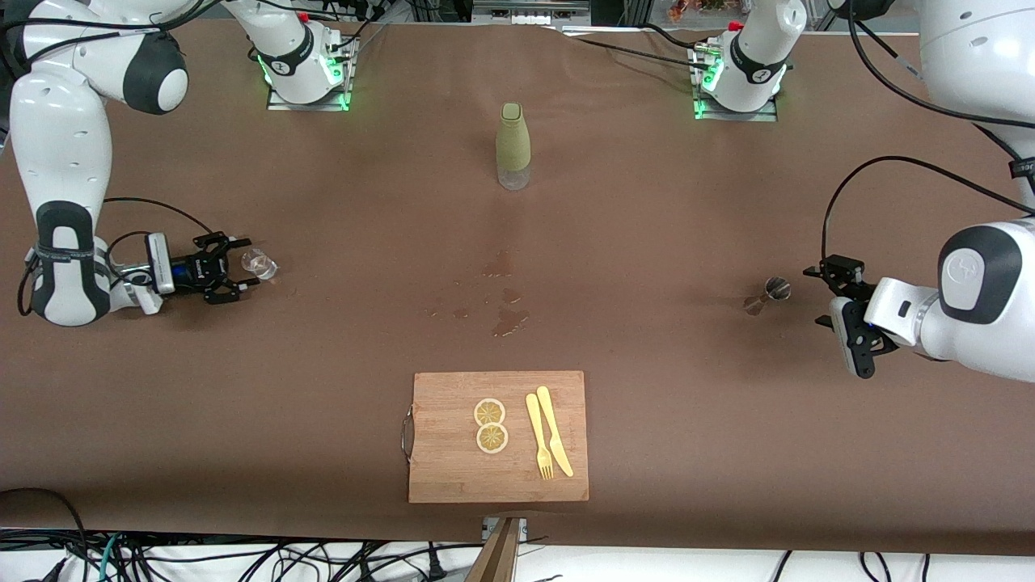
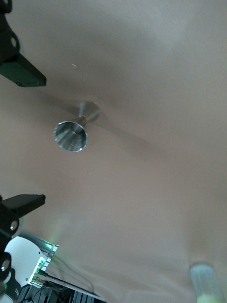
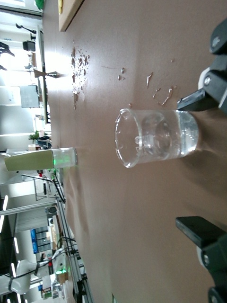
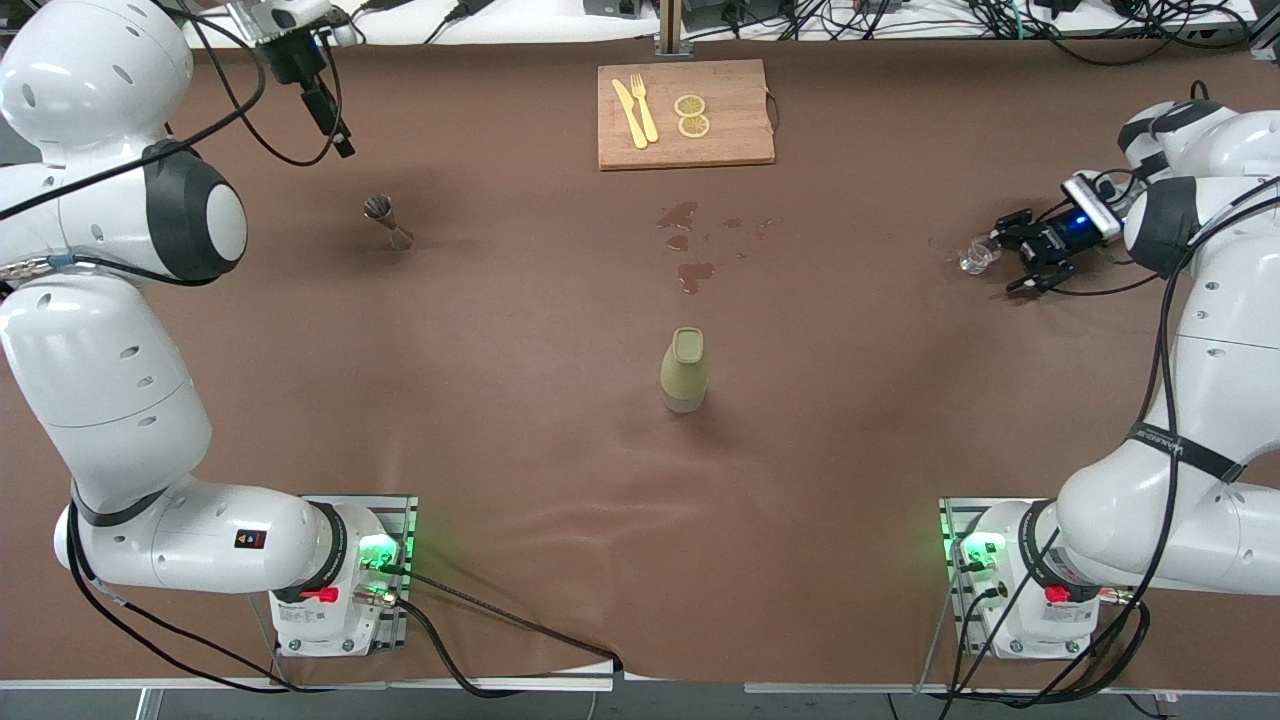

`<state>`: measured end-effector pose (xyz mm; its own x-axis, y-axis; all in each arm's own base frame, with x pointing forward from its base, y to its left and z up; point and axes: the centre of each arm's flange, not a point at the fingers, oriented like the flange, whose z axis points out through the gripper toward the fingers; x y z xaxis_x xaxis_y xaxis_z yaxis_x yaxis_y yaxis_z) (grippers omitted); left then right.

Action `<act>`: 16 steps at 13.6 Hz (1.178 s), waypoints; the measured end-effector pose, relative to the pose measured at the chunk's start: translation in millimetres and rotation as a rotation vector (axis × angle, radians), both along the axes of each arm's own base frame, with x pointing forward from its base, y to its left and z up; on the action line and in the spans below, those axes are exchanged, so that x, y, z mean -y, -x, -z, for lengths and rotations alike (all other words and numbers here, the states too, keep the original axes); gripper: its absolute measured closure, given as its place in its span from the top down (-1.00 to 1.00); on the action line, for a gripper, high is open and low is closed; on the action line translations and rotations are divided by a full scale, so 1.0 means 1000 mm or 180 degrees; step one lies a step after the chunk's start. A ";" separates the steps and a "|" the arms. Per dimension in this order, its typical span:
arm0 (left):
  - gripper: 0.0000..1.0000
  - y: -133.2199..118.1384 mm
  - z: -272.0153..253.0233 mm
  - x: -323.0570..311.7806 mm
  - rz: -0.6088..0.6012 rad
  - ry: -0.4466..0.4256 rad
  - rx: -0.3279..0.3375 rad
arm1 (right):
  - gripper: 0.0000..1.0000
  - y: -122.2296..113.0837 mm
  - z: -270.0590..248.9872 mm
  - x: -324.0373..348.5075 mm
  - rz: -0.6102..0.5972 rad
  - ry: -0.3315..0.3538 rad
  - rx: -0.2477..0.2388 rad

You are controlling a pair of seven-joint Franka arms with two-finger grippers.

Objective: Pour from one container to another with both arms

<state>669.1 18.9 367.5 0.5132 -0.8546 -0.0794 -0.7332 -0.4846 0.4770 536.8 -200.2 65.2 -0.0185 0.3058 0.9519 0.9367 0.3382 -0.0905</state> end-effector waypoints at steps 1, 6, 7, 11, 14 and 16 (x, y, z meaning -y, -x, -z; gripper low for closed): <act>1.00 0.003 -0.020 0.011 -0.0128 -0.0179 0.0002 | 0.97 -0.004 -0.011 0.005 -0.0017 0.0046 0.0048; 1.00 0.039 -0.138 0.041 -0.0993 -0.0764 0.0237 | 0.97 -0.032 -0.087 0.023 -0.0050 0.0407 0.0291; 1.00 0.049 -0.153 0.042 -0.1167 -0.0834 0.0279 | 0.97 -0.042 -0.115 0.023 -0.0060 0.0536 0.0377; 1.00 0.083 -0.189 0.061 -0.1461 -0.1299 0.0544 | 0.97 -0.074 -0.231 -0.008 -0.0007 0.1100 0.0466; 1.00 0.102 -0.215 0.047 -0.2022 -0.1388 0.0786 | 0.97 -0.080 -0.256 -0.038 0.0098 0.1243 0.0441; 1.00 0.119 -0.237 0.022 -0.2449 -0.1375 0.0987 | 0.97 -0.071 -0.230 -0.042 0.0132 0.1206 0.0361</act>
<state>549.8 -3.2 604.8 0.9770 -0.1993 -0.0758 -0.2013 -0.9793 -0.0208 607.8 -158.3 295.5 -0.0972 0.6376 0.7642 0.9601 0.2623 -0.0968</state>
